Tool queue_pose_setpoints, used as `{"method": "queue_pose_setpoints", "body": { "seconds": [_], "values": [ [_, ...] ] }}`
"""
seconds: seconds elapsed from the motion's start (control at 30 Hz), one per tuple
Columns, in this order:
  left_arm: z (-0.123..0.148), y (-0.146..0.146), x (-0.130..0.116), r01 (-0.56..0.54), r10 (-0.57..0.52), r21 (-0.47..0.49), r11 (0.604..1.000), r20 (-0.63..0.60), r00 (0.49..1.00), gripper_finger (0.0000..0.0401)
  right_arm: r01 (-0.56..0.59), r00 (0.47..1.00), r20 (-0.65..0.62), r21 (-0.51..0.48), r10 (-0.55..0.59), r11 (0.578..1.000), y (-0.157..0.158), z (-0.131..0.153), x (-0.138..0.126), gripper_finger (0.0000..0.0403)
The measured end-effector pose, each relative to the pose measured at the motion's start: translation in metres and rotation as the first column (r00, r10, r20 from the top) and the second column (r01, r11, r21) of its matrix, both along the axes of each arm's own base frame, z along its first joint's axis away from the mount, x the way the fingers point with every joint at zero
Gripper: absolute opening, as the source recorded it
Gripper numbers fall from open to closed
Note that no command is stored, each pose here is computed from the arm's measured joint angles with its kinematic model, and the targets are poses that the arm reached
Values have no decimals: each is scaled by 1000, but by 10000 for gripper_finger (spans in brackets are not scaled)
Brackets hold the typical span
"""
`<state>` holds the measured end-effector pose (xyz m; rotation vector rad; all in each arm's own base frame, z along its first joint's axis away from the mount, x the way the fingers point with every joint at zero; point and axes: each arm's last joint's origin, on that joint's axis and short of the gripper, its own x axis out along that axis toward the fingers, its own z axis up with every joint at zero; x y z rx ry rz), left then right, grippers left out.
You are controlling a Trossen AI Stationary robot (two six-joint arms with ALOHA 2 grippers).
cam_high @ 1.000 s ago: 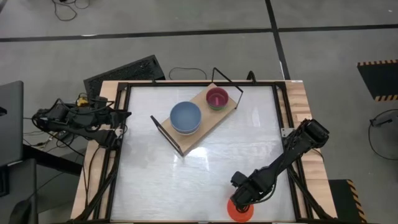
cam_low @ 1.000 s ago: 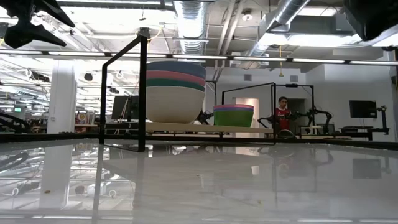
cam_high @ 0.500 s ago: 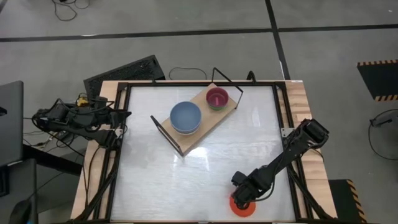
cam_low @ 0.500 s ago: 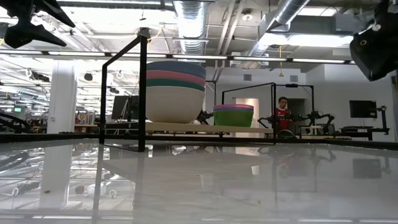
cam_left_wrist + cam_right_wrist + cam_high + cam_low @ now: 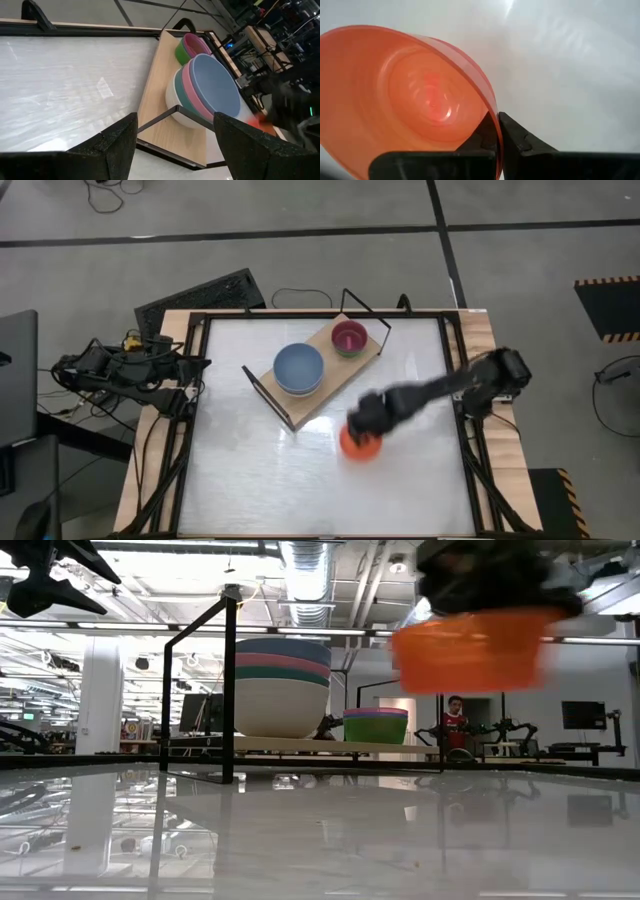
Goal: Place and stack bowls onto a shelf
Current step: Stack the orange bowl on top of the light pink bowl on the shelf
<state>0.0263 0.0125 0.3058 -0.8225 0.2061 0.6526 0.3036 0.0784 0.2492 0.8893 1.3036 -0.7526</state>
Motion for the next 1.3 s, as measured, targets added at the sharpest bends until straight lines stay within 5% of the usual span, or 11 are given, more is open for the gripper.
{"method": "queue_pose_setpoints", "body": {
  "seconds": [0.1,0.27,0.43,0.63,0.97,1.3],
  "values": [
    [0,0,0,-1,1,0,1000,0,1000,245,83,996,31,-124,-80,989,-53,26,-4,22],
    [0,0,0,-15,15,8,1000,2,1000,245,267,961,115,-166,-250,949,-136,49,-21,22],
    [0,1,0,-33,33,19,999,5,999,245,522,836,277,-136,-474,842,-190,55,-25,22],
    [0,1,0,-35,35,21,999,6,999,245,669,660,454,8,-599,743,-211,54,-3,22],
    [0,1,-1,-31,31,19,999,2,1000,245,827,504,368,55,-782,559,-218,25,10,22],
    [0,1,0,-14,14,15,1000,-4,1000,245,857,487,306,13,-818,515,-222,21,0,22]
  ]
}}
